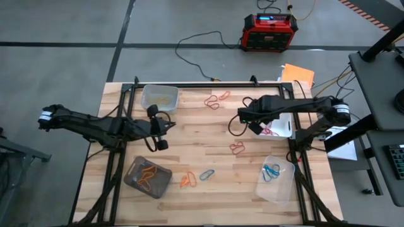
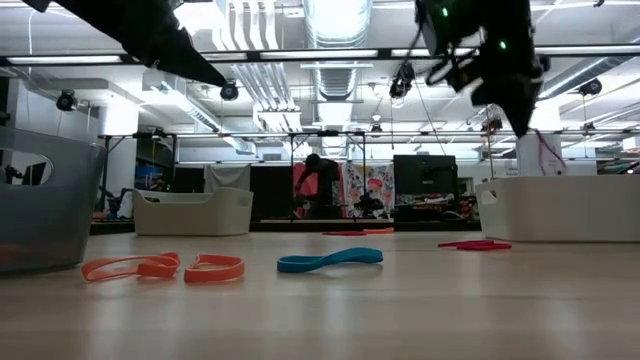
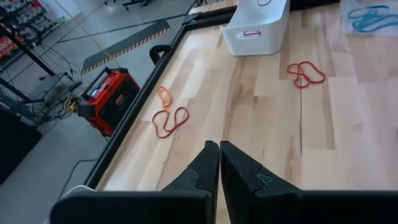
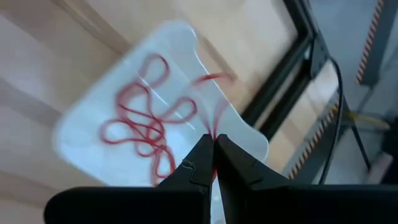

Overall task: Sort rubber bands into baskets
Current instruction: Put the red rubber band into the white bin

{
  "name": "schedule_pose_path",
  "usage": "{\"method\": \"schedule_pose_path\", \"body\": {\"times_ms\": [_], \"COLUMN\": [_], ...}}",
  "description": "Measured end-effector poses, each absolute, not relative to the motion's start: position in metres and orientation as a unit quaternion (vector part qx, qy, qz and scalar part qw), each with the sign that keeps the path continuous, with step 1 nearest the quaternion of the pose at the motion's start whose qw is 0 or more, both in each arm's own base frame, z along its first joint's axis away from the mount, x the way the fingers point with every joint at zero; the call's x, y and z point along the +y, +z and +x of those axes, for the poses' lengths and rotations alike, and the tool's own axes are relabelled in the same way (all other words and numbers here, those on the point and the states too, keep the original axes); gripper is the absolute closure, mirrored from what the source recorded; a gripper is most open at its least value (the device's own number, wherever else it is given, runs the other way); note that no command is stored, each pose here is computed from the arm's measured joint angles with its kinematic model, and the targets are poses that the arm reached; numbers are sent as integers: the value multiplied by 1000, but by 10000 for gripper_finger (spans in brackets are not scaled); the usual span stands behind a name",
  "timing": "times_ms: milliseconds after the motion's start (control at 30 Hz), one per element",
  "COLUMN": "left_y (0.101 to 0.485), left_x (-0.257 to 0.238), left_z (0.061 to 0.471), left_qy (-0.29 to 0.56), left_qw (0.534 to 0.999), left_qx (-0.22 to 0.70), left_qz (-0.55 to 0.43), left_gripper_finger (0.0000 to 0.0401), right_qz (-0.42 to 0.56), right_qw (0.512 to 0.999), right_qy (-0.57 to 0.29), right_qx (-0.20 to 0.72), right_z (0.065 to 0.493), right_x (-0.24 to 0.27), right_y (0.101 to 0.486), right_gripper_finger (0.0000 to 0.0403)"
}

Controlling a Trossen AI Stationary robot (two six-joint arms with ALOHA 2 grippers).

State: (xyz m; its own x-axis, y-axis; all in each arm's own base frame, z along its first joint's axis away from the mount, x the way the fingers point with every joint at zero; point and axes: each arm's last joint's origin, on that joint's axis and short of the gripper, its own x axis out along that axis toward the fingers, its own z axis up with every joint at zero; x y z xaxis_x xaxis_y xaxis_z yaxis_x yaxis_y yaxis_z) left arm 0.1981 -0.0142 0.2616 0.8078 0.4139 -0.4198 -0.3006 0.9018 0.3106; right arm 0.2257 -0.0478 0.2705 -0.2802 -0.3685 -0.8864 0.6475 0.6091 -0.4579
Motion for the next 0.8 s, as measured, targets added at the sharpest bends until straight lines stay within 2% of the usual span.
{"method": "schedule_pose_path", "body": {"times_ms": [167,400,800], "left_y": [259,253,252], "left_x": [-15,-17,-17], "left_z": [204,214,218], "left_qy": [191,192,193], "left_qw": [945,945,947], "left_qx": [244,243,236], "left_qz": [106,103,101], "left_gripper_finger": [401,401,401], "right_qz": [112,125,140], "right_qw": [562,560,602], "right_qy": [-443,-435,-427], "right_qx": [689,694,660], "right_z": [215,210,218], "right_x": [-56,-65,-70], "right_y": [243,216,206], "right_gripper_finger": [394,394,394]}}
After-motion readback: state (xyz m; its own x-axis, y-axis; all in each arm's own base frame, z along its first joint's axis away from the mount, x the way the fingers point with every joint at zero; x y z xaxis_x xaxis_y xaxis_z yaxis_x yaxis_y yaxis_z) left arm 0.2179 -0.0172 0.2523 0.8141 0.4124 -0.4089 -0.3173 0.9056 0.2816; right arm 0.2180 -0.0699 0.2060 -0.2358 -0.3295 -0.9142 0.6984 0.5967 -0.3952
